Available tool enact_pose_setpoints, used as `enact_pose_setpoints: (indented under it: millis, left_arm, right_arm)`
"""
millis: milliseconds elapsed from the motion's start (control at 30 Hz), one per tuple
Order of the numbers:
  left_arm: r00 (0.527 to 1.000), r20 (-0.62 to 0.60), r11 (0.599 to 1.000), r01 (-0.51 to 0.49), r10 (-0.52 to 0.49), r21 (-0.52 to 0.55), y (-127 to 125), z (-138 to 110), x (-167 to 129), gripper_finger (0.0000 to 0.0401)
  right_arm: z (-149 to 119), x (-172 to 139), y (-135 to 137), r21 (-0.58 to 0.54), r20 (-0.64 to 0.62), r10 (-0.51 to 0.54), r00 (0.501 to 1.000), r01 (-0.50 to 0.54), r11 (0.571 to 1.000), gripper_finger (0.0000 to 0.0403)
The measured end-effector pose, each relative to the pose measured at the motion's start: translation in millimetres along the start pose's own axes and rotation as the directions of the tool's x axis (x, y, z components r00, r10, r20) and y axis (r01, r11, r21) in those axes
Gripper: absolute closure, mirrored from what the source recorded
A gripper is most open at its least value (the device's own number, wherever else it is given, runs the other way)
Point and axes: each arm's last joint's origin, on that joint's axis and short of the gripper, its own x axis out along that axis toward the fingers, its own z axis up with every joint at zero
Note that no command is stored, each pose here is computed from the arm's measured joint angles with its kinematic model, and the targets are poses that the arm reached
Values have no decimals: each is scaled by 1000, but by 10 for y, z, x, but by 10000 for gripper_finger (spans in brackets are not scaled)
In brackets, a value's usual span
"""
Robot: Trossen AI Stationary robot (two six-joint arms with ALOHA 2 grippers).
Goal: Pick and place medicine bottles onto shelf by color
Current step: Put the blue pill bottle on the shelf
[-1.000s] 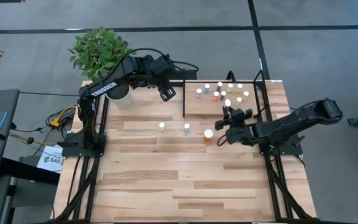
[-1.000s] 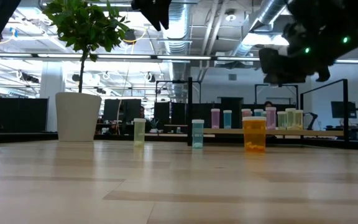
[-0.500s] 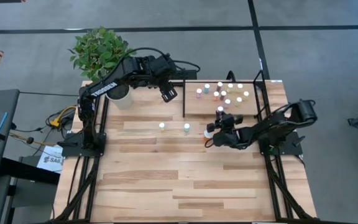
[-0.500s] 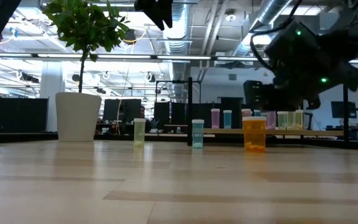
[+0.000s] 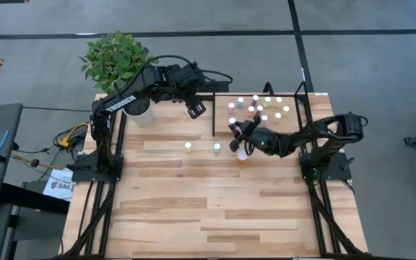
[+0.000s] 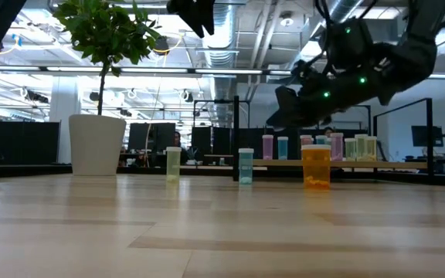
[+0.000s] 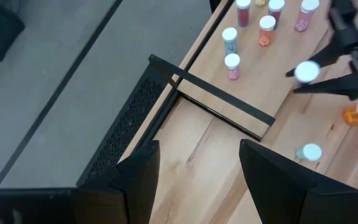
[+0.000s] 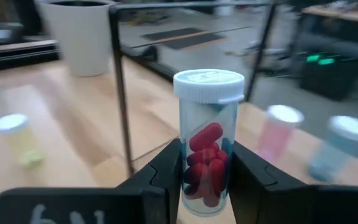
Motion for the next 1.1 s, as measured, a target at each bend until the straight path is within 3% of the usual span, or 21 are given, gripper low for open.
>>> enact_pose_setpoints:
  millis: [133, 367, 600, 1100]
  left_arm:
    - [1000, -4, 1000, -1, 1, 1, 1, -4, 0, 192]
    - [1000, -4, 1000, -1, 1, 0, 1, -4, 0, 192]
    - [1000, -5, 1000, 0, 0, -3, 3, -4, 1, 192]
    - [1000, -11, 1000, -4, 4, -30, 40, -4, 17, 192]
  right_arm:
    - [-7, 105, -151, 29, 4, 149, 989, -149, 988, 283]
    - [-71, 165, -275, 78, 197, 278, 940, -298, 951, 288]
    - [-322, 282, -234, 165, 235, 285, 929, -328, 930, 288]
    - [-475, 472, -270, 165, 169, 249, 954, -277, 947, 289]
